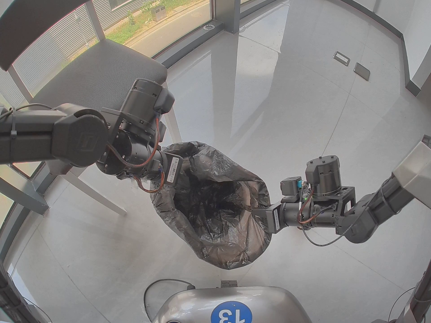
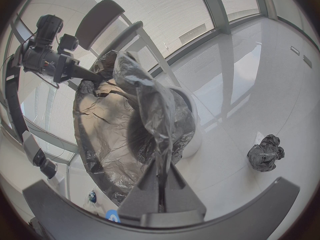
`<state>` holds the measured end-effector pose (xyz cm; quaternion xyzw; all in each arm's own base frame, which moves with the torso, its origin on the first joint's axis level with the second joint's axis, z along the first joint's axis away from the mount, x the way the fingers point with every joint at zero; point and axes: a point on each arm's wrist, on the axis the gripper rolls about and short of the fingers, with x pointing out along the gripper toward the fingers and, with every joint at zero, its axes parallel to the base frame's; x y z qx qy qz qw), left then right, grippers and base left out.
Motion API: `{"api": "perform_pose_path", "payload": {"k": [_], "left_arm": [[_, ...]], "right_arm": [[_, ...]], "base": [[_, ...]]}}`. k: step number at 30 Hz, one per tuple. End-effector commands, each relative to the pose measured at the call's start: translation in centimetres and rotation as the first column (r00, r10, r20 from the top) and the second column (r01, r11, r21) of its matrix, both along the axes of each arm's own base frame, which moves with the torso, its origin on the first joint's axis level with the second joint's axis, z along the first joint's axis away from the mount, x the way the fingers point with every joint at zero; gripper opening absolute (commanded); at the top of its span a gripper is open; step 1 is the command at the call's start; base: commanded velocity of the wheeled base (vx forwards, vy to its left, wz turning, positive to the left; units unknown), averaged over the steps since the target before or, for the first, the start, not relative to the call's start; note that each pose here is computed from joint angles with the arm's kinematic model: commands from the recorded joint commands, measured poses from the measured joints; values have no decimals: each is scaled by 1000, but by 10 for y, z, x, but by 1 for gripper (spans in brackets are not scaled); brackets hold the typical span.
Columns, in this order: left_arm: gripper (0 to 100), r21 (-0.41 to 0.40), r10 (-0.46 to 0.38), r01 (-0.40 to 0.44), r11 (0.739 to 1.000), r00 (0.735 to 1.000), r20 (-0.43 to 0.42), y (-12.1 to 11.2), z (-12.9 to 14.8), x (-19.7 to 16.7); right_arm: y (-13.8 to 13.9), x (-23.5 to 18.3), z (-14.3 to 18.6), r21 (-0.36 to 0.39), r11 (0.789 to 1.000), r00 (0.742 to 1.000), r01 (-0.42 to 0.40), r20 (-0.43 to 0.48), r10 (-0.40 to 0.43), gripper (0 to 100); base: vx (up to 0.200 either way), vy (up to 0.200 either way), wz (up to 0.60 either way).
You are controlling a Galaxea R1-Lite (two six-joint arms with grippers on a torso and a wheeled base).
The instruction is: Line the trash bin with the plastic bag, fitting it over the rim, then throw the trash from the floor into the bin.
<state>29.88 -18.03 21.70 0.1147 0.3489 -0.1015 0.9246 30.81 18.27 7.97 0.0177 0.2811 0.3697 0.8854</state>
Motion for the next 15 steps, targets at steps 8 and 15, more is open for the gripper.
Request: {"api": "perform_pose_path", "payload": {"k": [8,15], "left_arm": [[0,-25,102,-103,994,995,-20,11,-19,31],[0,-97,132,-126,987,989,60,10,-11,50]], "right_arm": [[11,42,-16,-7,1000,1000,25,6,-25,0],[13,45,2,25,999,998,28,57,-29,0]], "base": [[0,0,0],[0,0,0]]}}
